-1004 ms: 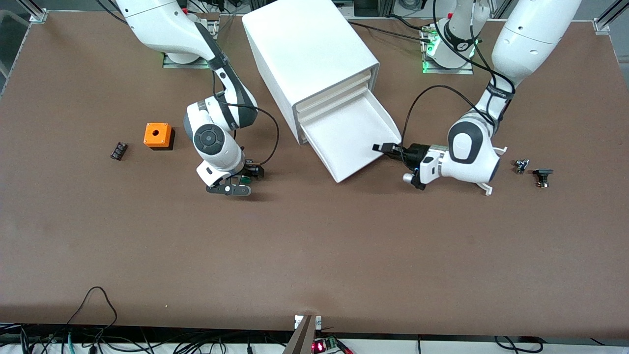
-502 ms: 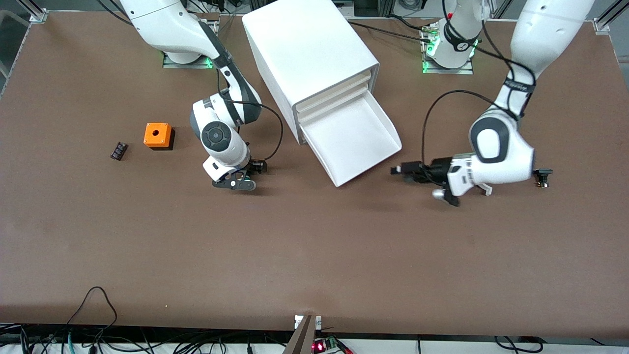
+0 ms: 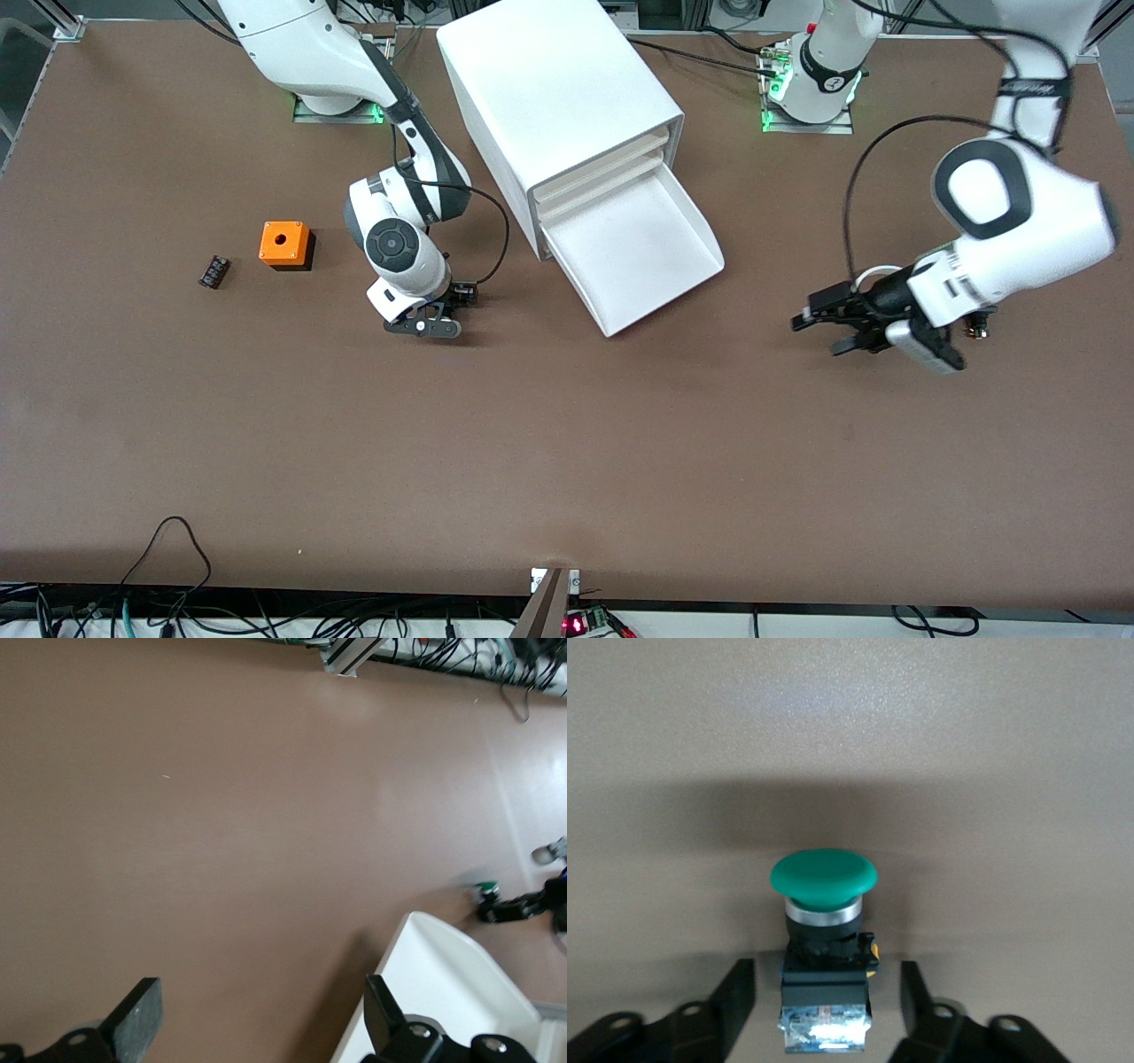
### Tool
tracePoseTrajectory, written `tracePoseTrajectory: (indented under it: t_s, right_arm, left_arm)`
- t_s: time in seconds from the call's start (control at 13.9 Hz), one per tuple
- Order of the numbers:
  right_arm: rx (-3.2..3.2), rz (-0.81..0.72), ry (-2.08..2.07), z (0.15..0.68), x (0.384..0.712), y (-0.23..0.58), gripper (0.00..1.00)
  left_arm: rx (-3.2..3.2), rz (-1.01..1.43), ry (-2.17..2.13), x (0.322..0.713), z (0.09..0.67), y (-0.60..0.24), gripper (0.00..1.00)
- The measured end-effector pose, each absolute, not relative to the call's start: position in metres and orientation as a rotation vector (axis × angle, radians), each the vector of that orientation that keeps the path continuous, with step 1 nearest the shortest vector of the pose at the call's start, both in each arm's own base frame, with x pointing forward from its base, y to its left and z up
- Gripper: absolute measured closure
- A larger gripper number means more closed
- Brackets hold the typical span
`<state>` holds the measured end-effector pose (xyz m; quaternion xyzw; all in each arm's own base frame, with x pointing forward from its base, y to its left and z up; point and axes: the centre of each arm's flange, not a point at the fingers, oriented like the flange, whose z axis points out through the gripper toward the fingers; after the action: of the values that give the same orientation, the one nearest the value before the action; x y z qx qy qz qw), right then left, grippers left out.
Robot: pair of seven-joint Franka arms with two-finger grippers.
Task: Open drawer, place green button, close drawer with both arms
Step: 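Lift the green button with the right gripper while the left gripper withdraws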
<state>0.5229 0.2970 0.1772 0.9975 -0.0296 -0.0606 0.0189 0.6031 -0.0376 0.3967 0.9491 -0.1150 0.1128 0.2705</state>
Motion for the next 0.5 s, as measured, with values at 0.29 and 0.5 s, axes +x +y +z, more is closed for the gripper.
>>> tracePoseTrajectory:
  t_s: [0.29,0.5]
  right_arm:
    - [3.110,-0.160,-0.089,0.181,0.526,0.300,0.59]
    - [3.130,-0.115,-0.084,0.193,0.535,0.306,0.59]
  left_arm:
    - [2.705,0.185,-0.445,0.594,0.486,0.039,0.00]
    - [2.886,0.102,-0.409,0.593,0.532,0.044,0.00]
